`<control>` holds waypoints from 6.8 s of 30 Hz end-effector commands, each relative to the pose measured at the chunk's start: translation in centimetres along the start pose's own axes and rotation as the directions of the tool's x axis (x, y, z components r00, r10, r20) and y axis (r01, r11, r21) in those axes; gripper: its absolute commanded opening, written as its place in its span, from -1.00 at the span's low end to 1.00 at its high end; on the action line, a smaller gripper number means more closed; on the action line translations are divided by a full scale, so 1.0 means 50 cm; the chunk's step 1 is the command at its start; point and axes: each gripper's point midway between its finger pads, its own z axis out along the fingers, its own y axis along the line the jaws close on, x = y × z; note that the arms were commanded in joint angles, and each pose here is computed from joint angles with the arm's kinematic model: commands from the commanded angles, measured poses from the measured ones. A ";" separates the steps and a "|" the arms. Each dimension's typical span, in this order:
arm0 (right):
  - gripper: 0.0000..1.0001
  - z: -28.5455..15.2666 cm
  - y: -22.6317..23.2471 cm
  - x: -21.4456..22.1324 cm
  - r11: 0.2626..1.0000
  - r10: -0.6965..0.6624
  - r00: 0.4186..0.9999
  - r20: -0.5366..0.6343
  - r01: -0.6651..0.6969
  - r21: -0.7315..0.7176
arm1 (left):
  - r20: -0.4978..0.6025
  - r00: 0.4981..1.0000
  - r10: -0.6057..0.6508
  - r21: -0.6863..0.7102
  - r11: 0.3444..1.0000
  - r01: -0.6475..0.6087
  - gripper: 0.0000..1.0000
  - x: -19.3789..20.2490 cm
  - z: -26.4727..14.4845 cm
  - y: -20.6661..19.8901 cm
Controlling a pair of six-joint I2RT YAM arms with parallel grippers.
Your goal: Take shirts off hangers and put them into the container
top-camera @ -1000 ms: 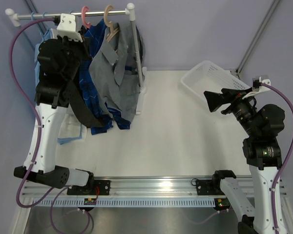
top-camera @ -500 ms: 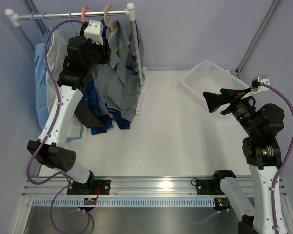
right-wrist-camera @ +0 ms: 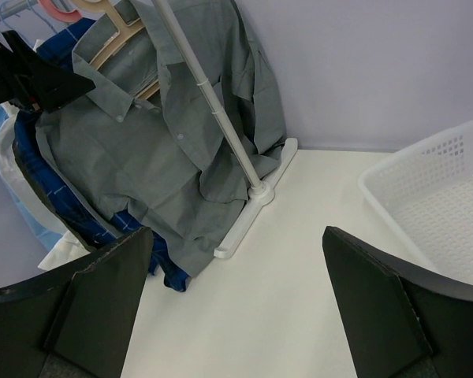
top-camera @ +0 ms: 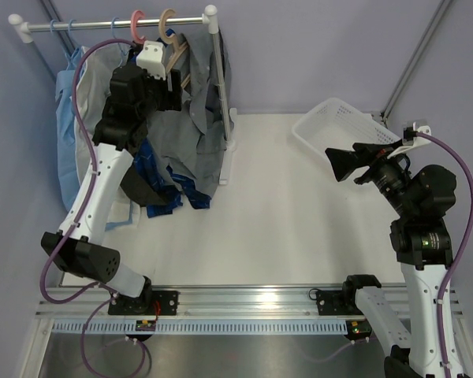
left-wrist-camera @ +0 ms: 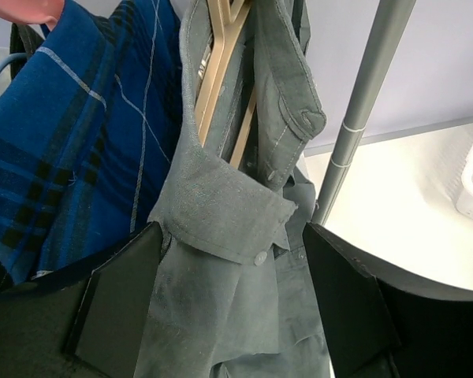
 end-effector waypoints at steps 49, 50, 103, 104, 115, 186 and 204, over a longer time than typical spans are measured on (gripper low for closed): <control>0.99 0.001 0.027 -0.010 0.997 -0.027 1.000 0.016 0.028 -0.068 | -0.043 0.988 -0.150 0.032 0.988 0.151 -0.09 -0.005 -0.017 -0.057; 0.99 0.000 0.028 -0.010 0.997 -0.026 1.000 0.017 0.027 -0.069 | -0.050 0.989 -0.143 0.020 0.989 0.144 -0.13 0.001 -0.005 -0.054; 0.99 0.009 0.034 0.002 0.994 -0.035 0.999 -0.005 0.034 -0.103 | 0.017 0.996 -0.091 0.073 0.993 0.089 -1.00 0.086 -0.353 -0.028; 0.99 0.009 0.037 0.002 0.993 -0.037 0.999 -0.006 0.036 -0.112 | 0.044 0.994 -0.097 0.099 0.991 0.092 -1.00 0.078 -0.384 -0.034; 0.99 0.019 0.023 0.013 0.996 -0.044 0.998 -0.049 0.040 -0.086 | 0.267 0.953 -0.141 0.562 0.827 -0.035 -1.00 -0.130 -0.603 -0.174; -1.00 0.330 -0.008 0.255 0.969 -0.164 0.931 -0.327 0.214 0.122 | -0.108 0.994 -0.026 0.526 0.846 0.080 -1.00 0.221 -0.390 -0.281; 0.06 0.228 0.196 0.125 0.944 -0.141 0.983 -0.120 0.097 -0.315 | -0.174 0.981 -0.082 0.568 0.806 0.168 -1.00 0.175 -0.321 -0.348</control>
